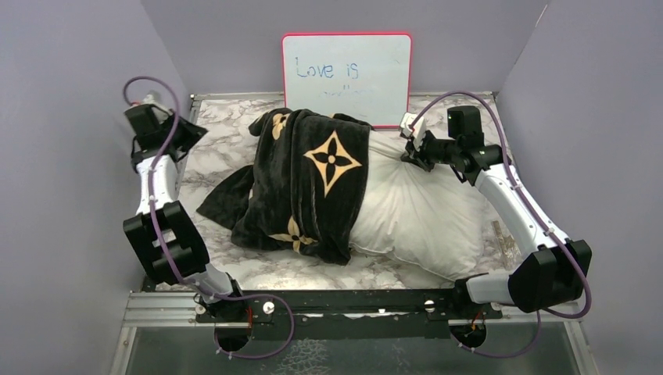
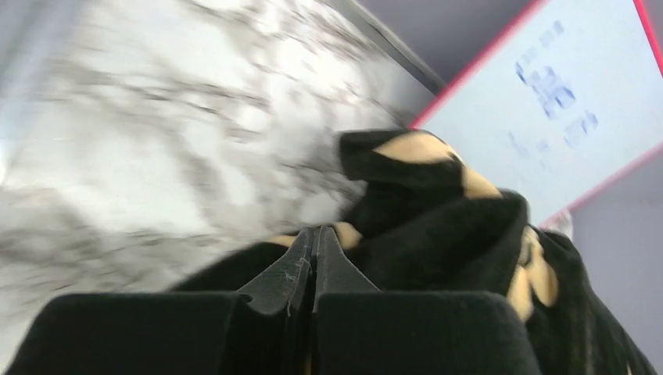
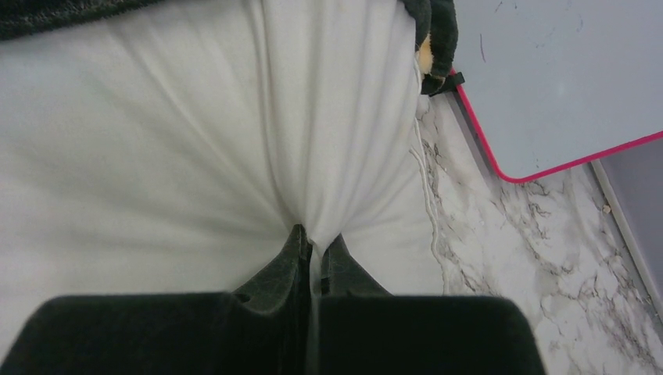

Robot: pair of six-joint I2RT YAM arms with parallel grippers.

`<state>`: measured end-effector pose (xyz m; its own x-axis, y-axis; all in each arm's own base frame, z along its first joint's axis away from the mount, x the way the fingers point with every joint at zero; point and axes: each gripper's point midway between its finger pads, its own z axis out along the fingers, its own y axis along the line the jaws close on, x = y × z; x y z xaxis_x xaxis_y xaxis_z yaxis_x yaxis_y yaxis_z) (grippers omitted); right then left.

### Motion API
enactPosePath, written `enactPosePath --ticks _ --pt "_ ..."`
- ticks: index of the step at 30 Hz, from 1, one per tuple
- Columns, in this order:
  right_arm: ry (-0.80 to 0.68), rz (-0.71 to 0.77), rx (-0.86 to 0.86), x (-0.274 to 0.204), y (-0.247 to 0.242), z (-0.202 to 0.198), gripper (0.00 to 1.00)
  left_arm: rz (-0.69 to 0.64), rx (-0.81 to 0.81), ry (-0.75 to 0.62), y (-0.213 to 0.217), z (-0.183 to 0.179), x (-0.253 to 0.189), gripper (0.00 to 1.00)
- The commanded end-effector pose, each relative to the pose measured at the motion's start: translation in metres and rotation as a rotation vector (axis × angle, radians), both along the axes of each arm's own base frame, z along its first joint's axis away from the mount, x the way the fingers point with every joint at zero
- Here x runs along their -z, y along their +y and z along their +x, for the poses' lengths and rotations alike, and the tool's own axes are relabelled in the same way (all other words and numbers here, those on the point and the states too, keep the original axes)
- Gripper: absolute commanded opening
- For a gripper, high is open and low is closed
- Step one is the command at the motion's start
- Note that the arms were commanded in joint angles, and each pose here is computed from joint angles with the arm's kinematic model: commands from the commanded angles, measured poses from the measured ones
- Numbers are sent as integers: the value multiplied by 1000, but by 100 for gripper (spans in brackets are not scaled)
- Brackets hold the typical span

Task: Remove the pillowcase from the pillow
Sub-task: Remove the pillow from the pillowcase.

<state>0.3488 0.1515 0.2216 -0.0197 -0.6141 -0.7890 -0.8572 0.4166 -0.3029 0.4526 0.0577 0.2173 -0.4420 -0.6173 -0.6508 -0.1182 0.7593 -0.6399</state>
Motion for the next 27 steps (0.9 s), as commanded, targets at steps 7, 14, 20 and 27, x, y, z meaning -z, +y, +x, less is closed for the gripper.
enactPosePath --ticks 7,14,20,27 --pt "-58 -16 -19 -9 -3 0 1 -82 57 -116 18 -25 -25 65" --pt "-88 28 -174 -14 12 -28 1 -136 309 -88 -58 7 -4 98" --pt "-96 44 -195 -21 14 -33 1 -194 202 -4 -57 49 25 99" --pt "-98 40 -214 -18 15 -39 1 -340 92 40 -61 94 33 99"
